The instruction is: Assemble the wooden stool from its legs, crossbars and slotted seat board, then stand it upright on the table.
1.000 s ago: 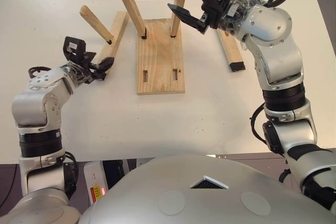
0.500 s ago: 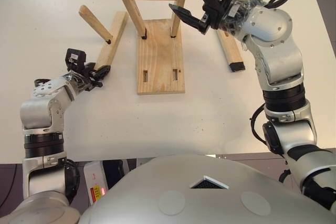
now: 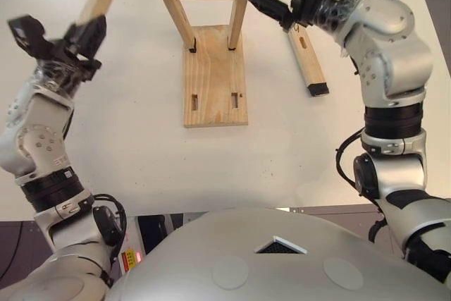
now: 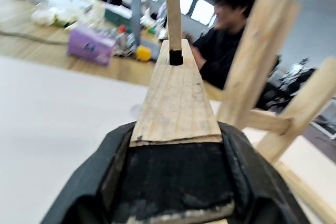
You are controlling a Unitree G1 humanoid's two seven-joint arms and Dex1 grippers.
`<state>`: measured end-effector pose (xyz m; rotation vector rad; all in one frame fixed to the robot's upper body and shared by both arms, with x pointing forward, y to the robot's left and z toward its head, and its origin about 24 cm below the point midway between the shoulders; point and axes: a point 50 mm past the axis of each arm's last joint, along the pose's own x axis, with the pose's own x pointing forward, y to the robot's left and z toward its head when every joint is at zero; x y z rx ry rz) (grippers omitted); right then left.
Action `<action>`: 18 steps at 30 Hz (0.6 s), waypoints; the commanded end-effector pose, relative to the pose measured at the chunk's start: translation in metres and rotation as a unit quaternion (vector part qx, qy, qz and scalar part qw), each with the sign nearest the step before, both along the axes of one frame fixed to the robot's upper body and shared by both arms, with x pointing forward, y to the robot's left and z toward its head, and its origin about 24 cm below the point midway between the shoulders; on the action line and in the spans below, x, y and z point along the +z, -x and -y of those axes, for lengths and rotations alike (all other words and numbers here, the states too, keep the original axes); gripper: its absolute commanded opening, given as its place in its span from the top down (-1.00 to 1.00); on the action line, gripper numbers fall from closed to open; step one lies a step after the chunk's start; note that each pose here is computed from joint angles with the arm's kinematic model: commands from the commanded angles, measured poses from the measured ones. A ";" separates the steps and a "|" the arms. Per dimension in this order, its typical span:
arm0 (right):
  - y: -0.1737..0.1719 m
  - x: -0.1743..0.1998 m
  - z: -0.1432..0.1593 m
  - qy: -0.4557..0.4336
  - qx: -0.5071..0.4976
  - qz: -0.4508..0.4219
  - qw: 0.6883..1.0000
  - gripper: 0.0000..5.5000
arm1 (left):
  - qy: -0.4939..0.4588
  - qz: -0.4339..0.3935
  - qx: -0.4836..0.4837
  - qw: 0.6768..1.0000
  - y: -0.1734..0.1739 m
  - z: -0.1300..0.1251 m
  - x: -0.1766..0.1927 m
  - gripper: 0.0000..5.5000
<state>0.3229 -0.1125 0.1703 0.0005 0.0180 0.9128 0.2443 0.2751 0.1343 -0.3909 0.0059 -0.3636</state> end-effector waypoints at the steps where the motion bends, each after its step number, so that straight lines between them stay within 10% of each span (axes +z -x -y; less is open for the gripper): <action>1: -0.013 0.025 0.007 -0.075 -0.004 -0.024 0.997 -0.62 | 0.019 0.050 -0.033 0.998 0.000 0.011 0.028 0.27; 10: -0.017 0.034 0.003 -0.147 0.035 -0.098 0.984 -0.88 | 0.098 0.153 -0.054 0.982 0.006 0.017 0.059 0.27; 18: -0.017 0.090 0.007 -0.349 0.228 -0.278 0.865 -0.88 | 0.151 0.167 -0.242 0.944 0.014 0.080 0.071 0.27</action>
